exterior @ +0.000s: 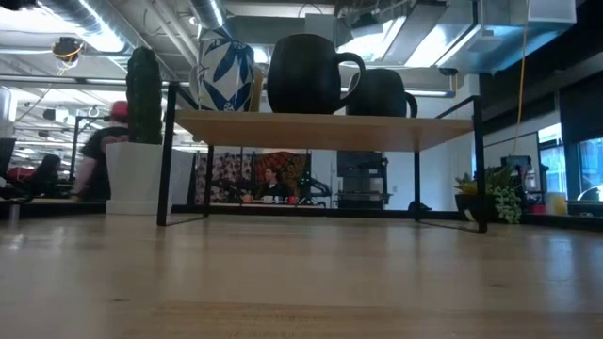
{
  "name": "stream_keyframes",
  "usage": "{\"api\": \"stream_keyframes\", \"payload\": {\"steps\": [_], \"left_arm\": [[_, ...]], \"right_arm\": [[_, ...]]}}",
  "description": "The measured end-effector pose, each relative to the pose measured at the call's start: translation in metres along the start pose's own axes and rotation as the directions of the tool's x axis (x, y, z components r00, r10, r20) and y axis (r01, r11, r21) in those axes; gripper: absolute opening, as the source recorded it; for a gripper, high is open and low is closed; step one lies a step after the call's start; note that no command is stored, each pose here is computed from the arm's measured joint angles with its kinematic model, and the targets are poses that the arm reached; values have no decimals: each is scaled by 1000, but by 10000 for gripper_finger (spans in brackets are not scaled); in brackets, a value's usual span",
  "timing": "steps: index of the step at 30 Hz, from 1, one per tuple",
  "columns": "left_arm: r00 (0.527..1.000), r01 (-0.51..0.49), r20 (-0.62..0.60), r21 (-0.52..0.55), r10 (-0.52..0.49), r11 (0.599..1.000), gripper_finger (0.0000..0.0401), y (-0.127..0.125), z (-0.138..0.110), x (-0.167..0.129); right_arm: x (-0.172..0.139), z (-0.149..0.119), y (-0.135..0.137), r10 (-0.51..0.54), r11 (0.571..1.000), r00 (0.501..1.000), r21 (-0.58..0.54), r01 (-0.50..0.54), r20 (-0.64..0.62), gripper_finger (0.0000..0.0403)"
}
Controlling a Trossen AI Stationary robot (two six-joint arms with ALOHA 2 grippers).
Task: Place coffee mugs
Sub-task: Put the black and green cup on the shelf aligned with the other black and blue cup
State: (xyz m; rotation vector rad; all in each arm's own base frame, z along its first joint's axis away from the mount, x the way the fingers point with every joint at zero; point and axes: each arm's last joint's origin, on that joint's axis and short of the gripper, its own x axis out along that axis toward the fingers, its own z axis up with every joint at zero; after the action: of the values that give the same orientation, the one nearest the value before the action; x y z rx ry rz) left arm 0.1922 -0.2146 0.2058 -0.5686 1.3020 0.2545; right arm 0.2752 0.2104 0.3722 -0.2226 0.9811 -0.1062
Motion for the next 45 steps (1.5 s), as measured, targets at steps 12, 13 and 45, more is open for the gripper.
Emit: {"api": "stream_keyframes", "payload": {"steps": [12, 13, 45], "left_arm": [[991, 70, 107, 86, -79, 994, 14, -14, 39, -21], [989, 75, 118, 102, -87, 992, 14, -16, 44, -25], [844, -288, 537, 458, -4, 841, 14, -25, 112, -185]], "right_arm": [[-1, 18, 4, -16, 989, 981, -143, 45, 192, 111], [0, 22, 3, -11, 987, 978, -157, 44, 208, 111], [35, 94, -67, 205, 971, 840, -214, -109, 503, 233]]}}
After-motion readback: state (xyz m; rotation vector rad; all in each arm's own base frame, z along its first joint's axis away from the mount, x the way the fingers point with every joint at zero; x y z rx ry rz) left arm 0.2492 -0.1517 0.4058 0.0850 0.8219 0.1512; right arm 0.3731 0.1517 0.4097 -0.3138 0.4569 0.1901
